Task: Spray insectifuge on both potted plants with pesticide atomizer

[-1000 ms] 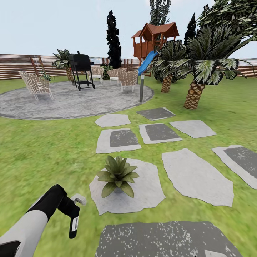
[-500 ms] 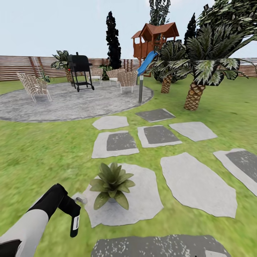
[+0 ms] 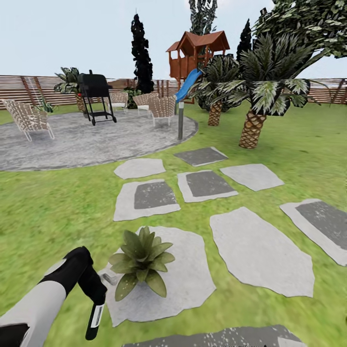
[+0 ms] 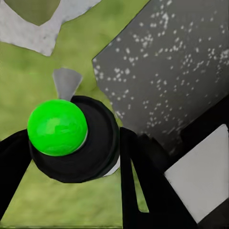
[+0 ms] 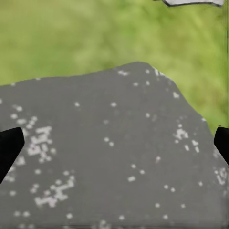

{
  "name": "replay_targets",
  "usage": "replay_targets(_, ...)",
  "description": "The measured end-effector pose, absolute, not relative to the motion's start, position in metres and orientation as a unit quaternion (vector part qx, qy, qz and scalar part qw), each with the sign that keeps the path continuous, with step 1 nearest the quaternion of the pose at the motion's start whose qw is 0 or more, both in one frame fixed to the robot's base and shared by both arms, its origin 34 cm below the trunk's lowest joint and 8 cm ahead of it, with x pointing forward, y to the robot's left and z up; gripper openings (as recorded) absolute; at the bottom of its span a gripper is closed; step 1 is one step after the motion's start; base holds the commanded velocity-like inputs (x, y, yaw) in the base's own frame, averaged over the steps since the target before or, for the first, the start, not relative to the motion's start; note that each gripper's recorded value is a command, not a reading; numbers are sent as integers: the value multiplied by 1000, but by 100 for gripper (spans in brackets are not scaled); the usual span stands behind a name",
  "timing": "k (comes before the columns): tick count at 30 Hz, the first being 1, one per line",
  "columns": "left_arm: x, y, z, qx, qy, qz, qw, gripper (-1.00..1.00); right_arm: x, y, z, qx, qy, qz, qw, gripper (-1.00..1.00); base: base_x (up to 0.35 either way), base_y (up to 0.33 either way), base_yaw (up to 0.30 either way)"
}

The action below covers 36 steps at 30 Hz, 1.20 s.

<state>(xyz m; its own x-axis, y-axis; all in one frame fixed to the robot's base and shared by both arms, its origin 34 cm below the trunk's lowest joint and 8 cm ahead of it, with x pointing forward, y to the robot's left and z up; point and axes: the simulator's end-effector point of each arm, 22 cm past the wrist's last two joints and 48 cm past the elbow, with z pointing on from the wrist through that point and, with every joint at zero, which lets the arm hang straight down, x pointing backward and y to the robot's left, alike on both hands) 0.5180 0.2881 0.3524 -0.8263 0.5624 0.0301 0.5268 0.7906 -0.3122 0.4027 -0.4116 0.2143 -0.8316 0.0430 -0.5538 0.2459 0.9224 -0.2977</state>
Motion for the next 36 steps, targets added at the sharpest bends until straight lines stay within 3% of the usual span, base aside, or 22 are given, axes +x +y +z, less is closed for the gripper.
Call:
replay_targets(13, 541, 308, 371, -266, -958, 94, 48, -100, 403, -417, 216, 75, 939, -184, 281, 100, 221, 43, -13)
replay_targets(25, 533, 318, 366, -269, -958, 80, 61, -100, 403, -416, 215, 75, 939, -184, 280, 100, 26, 155, 5)
replay_targets(36, 532, 319, 364, -269, -958, 77, 62, -100, 403, -416, 215, 75, 939, -184, 280, 100, 0, 1, 215)
